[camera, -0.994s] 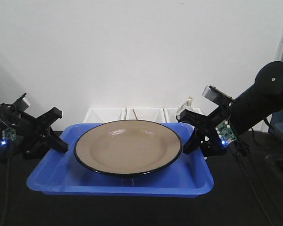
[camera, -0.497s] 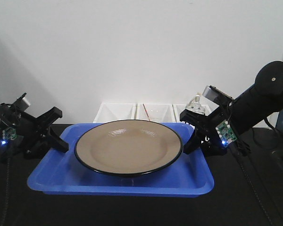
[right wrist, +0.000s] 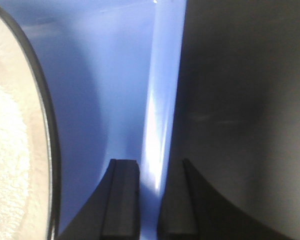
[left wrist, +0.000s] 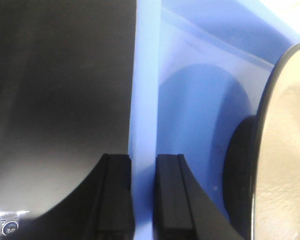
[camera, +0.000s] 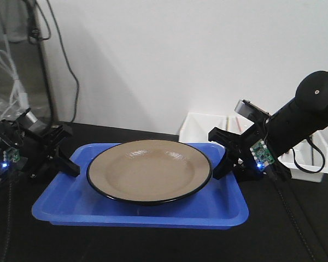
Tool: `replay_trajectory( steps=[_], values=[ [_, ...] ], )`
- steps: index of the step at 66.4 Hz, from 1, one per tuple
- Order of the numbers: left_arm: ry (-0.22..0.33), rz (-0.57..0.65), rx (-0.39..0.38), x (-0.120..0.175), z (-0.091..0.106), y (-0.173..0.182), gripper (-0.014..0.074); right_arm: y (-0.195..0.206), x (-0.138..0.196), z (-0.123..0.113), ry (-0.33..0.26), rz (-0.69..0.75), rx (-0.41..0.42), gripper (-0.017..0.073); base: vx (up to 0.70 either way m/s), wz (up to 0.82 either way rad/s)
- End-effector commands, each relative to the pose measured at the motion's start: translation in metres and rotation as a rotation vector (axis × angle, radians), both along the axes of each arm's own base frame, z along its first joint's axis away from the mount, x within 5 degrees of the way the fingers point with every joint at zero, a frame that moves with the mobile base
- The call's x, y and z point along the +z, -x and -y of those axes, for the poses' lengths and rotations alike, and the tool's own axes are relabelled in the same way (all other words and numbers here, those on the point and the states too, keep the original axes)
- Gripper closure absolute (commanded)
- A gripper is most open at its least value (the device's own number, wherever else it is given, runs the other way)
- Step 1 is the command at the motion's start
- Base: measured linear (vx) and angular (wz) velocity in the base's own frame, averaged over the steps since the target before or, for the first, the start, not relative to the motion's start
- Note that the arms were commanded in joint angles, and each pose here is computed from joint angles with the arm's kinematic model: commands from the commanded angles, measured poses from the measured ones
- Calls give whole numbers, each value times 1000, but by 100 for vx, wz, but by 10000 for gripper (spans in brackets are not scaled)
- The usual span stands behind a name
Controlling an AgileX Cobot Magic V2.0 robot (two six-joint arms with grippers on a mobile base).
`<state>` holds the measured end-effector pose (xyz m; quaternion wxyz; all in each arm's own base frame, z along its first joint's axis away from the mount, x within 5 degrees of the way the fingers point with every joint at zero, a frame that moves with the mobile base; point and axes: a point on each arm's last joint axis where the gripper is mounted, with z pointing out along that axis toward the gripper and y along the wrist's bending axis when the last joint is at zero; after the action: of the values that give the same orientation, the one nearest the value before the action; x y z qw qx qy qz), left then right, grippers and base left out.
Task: Place disk in tray to left cabinet
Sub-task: 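Hold the tray level with both grippers while driving to the cabinet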
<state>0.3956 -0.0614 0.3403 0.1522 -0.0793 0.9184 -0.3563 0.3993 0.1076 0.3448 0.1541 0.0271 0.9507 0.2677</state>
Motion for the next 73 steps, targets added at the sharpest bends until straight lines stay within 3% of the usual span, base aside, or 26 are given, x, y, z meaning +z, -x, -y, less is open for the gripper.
replay_trajectory(
  steps=[1,73],
  values=[
    [202,54,-50,46,22,20,594,16,44,-19,-195,102,25,565,-13,58],
    [202,54,-50,46,22,20,594,16,44,-19,-194,98,28,565,-4,73]
  ],
)
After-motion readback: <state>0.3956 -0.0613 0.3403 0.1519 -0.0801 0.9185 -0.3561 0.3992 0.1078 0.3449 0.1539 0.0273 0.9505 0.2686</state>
